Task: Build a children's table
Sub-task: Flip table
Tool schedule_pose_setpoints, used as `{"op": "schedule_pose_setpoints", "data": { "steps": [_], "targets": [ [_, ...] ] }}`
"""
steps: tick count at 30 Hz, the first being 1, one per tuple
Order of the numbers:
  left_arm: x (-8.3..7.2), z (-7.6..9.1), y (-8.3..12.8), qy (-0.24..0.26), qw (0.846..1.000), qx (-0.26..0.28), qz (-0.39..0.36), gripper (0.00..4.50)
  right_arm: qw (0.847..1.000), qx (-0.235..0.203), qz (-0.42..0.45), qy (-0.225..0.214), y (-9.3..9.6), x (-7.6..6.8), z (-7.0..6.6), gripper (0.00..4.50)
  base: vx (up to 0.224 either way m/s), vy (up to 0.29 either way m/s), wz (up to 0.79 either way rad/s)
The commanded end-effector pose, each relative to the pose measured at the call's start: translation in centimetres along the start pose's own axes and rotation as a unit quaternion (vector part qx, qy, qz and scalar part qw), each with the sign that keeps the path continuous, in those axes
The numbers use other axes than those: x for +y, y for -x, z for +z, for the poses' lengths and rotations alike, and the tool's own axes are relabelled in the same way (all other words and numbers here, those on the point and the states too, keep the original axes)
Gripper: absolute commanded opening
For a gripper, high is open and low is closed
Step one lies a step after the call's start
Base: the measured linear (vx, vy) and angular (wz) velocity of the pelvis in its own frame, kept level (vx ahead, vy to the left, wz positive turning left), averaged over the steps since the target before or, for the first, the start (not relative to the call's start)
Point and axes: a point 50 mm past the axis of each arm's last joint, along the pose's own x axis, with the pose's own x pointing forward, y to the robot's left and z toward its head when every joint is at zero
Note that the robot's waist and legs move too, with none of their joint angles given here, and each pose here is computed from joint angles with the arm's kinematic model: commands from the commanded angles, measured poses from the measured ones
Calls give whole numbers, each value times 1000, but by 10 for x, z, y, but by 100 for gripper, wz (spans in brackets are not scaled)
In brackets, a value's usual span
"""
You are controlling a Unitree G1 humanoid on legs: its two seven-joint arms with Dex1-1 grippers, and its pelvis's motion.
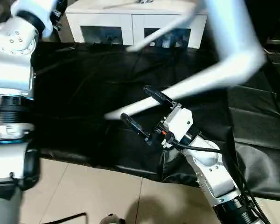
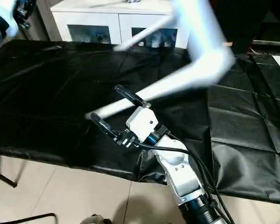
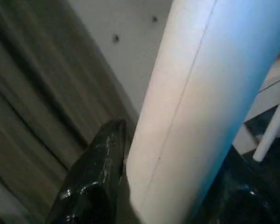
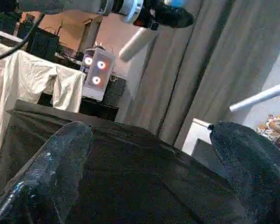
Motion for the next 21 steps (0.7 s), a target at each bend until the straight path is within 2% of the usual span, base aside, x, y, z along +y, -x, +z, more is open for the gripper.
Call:
{"op": "schedule_pose_setpoints", "data": {
  "steps": [1, 7, 8, 9, 10, 12, 15, 21],
  "targets": [
    [16, 11, 5, 70, 996, -32, 39, 200, 1000, 3, -4, -2, 3, -2, 1, 450, 0, 0, 0],
    [12, 4, 15, 105, 993, -23, 47, 198, 995, 7, -84, -52, 12, -15, -3, 450, 0, 0, 0],
    [11, -2, 19, 116, 991, -13, 58, 198, 987, 5, -139, -76, 19, -23, -5, 450, 0, 0, 0],
    [11, -2, 19, 116, 991, -13, 58, 198, 987, 5, -139, -76, 19, -23, -5, 450, 0, 0, 0],
    [10, -8, 24, 128, 989, -3, 70, 198, 974, -1, -204, -97, 29, -33, -7, 450, 0, 0, 0],
    [7, -12, 28, 133, 989, 2, 71, 198, 955, -6, -274, -117, 42, -43, -10, 450, 0, 0, 0],
    [5, -14, 32, 136, 988, 9, 71, 198, 944, -6, -305, -123, 50, -46, -12, 450, 0, 0, 0],
    [4, -15, 35, 137, 988, 13, 75, 198, 937, 18, -314, -149, 55, -43, -20, 450, 0, 0, 0]
  ]
}}
